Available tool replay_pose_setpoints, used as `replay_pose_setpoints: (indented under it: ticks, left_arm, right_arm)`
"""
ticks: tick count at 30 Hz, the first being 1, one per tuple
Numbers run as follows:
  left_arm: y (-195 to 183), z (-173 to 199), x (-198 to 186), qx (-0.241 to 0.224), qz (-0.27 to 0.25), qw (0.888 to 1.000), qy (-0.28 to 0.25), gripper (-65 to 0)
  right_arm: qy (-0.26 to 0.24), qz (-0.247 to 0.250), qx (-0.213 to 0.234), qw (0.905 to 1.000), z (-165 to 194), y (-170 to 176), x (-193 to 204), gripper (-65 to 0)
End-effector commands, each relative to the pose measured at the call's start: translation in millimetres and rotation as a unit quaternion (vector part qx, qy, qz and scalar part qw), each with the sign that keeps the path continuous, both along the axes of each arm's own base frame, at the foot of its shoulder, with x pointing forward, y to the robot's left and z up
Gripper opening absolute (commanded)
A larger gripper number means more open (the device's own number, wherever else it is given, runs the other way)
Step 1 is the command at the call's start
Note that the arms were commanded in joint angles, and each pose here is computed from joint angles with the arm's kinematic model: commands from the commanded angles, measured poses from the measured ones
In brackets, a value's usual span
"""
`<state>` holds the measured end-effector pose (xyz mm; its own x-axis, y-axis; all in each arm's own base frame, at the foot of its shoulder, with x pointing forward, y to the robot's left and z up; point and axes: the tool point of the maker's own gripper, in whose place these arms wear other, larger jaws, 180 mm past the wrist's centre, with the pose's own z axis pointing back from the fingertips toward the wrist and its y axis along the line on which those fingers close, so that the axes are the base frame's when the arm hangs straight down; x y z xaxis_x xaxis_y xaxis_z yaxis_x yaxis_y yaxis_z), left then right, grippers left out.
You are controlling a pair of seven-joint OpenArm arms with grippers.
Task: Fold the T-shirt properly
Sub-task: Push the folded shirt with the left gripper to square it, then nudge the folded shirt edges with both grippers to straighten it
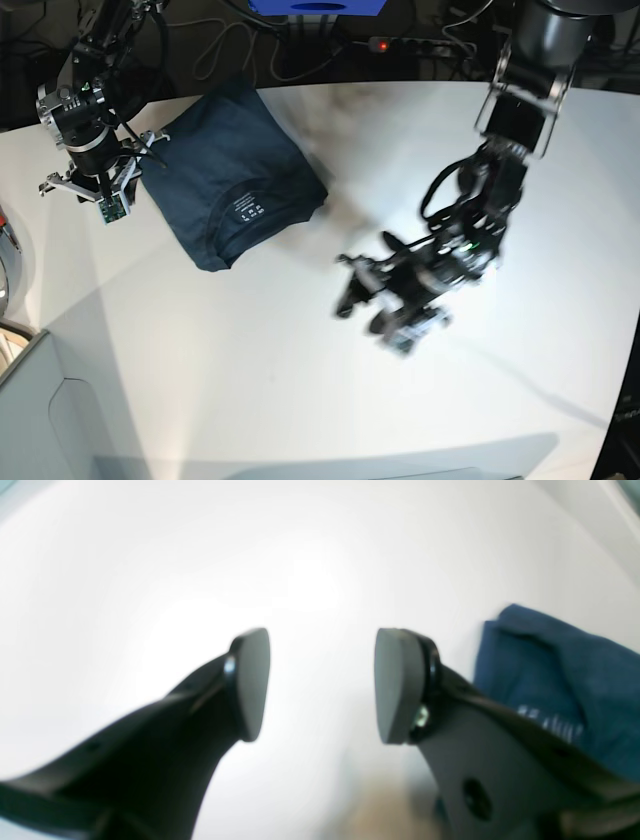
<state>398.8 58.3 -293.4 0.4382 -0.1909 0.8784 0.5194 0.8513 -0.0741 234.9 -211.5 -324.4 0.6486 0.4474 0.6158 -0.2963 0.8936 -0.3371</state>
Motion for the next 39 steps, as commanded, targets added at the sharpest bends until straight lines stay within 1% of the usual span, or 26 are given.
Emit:
replay_pose_setpoints:
  ticks: [1,3,4,6,8,12,16,19,23,27,29,31,33,35,39]
  left_arm:
    - [22.7,6.5,-5.1,-0.012,0.028,0.999,-0.012,-32.8]
    - [68.6,-1.4,-23.6,-0.023,0.092,0.996,-0.003,-32.8]
    - [92.7,-5.9,-32.8,-0.025,0.126,0.992,0.002,-32.8]
    - [129.8,-16.4,-54.1,-0.022,0.177,0.984,0.016,-32.8]
    - [156.3,-26.6,-73.1,-0.015,0.212,0.977,0.031,-32.8]
    - [184.6,-47.7,-103.9,-0.001,0.249,0.967,0.064,-32.8]
    - [187.3,-58.5,-118.5,0.004,0.253,0.964,0.082,-32.8]
    - [181.0,-63.1,-123.3,-0.009,0.257,0.962,0.089,-32.8]
    - [174.0,-68.8,-127.9,-0.016,0.256,0.962,0.097,-32.8]
    - [166.9,-72.9,-130.7,-0.031,0.262,0.959,0.103,-32.8]
    - [166.1,-73.8,-130.9,-0.031,0.261,0.959,0.104,-32.8]
    - [165.6,-74.3,-131.5,-0.031,0.261,0.959,0.105,-32.8]
    - [168.2,-77.2,-134.8,-0.03,0.264,0.958,0.109,-32.8]
    - [167.9,-77.8,-136.7,-0.029,0.264,0.958,0.111,-32.8]
    - [169.0,-83.1,-144.3,-0.025,0.265,0.956,0.121,-32.8]
  right_arm:
    - [-0.007,0.011,-0.002,0.9999,3.9,2.7,-1.3,-64.2]
    - [-0.002,0.012,0.0,0.9999,1.2,3.7,-4.2,-64.8]
    - [0.003,0.011,0.002,0.9999,-1.5,4.1,-6.1,-63.5]
    - [0.014,0.008,0.011,0.9998,-9.9,6.2,-9.9,-64.8]
    - [0.031,0.005,0.02,0.9993,-21.5,6.6,-14.0,-65.0]
    - [0.067,0.001,0.04,0.9969,-47.3,8.6,-23.1,-65.0]
    - [0.1,-0.007,0.073,0.9923,-71.9,20.4,-34.7,-65.0]
    - [0.115,-0.004,0.088,0.9894,-83.2,29.4,-40.3,-65.0]
    - [0.11,0.016,0.092,0.9896,-79.2,44.1,-36.7,-65.0]
    - [0.086,0.018,0.075,0.9933,-62.0,38.7,-33.2,-65.0]
    - [0.075,0.0,0.056,0.9956,-52.3,21.2,-33.1,-65.0]
    - [0.072,-0.018,0.049,0.996,-50.0,7.6,-35.2,-65.0]
    - [0.074,-0.025,0.053,0.9955,-53.6,4.1,-34.2,-65.0]
    - [0.091,-0.031,0.055,0.9939,-65.3,-3.3,-37.3,-65.0]
    - [0.093,-0.03,0.079,0.9921,-81.1,-3.7,-25.0,-65.0]
